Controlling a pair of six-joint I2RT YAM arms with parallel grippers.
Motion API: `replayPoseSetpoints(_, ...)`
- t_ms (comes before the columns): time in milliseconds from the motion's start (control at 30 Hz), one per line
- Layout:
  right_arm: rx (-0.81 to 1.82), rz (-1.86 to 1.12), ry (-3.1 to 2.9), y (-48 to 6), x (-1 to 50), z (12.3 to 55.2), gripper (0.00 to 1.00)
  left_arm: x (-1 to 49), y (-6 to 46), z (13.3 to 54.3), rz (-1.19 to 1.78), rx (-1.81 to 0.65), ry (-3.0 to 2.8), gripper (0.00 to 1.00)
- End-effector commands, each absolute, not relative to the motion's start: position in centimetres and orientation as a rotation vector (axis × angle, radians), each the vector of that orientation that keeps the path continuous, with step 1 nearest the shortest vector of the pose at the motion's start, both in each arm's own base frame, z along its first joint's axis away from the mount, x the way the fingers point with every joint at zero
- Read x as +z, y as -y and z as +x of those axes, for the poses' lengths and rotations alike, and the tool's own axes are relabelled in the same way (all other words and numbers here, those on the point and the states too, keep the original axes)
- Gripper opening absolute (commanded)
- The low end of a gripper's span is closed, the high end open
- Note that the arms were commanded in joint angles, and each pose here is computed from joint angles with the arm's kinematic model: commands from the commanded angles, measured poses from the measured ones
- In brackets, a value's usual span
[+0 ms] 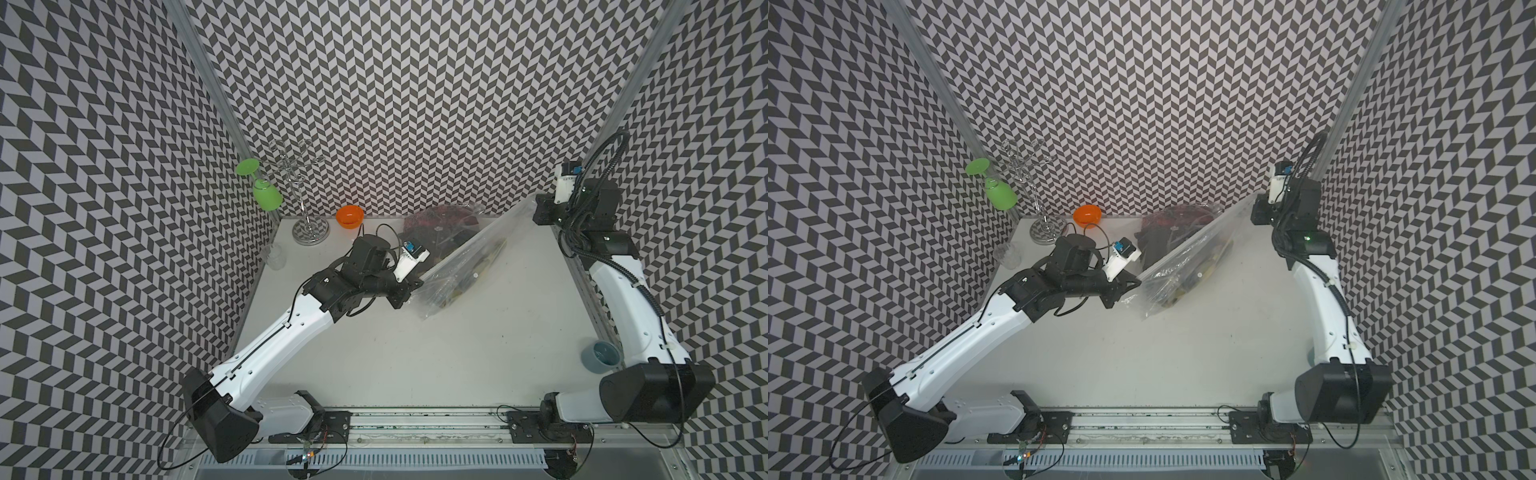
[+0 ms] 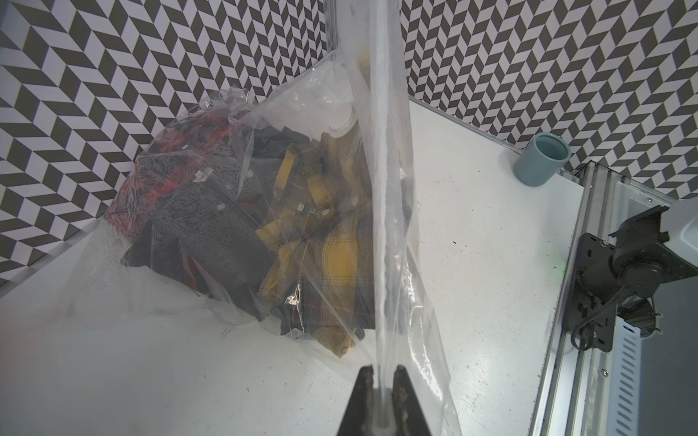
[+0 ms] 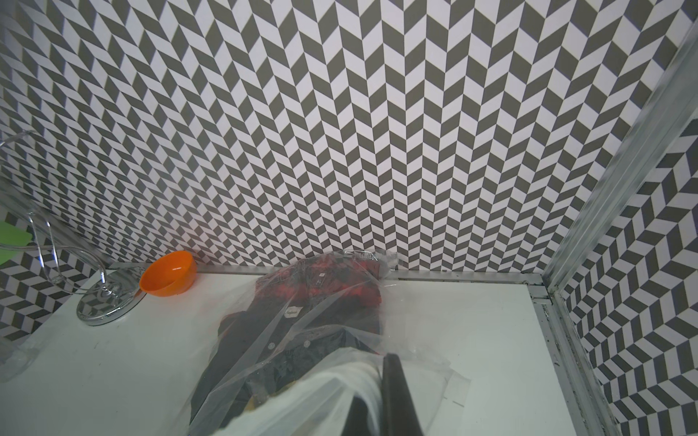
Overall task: Place the folded shirt into the vacuum bag
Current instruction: Close the vacuum bag at the center of the board.
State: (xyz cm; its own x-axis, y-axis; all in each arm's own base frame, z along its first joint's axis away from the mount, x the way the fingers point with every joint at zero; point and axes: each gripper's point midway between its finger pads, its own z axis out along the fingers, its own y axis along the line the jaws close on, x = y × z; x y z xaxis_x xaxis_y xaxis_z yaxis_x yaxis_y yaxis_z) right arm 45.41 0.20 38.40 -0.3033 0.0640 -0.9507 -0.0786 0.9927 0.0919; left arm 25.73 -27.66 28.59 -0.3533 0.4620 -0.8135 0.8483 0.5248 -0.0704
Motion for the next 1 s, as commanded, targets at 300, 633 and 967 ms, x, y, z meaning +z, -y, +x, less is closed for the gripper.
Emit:
replayPoseSetpoints(300,-0.170,0.316,-1.453,10.8,49.1,45.0,0.00,22.2,23.3,21.1,1.160,-0.575,-2.327,0.05)
replayPoseSetpoints(633,0.080,0.166,-1.546,5.5,46.5,44.8,0.47,23.2,24.1,22.8,1.138,-0.579,-2.243,0.00)
replayPoseSetpoints(967,0.181,-0.051,-1.609,-2.8,48.0,42.8,0.66,27.1,26.6,21.7,1.237,-0.703,-2.068,0.16)
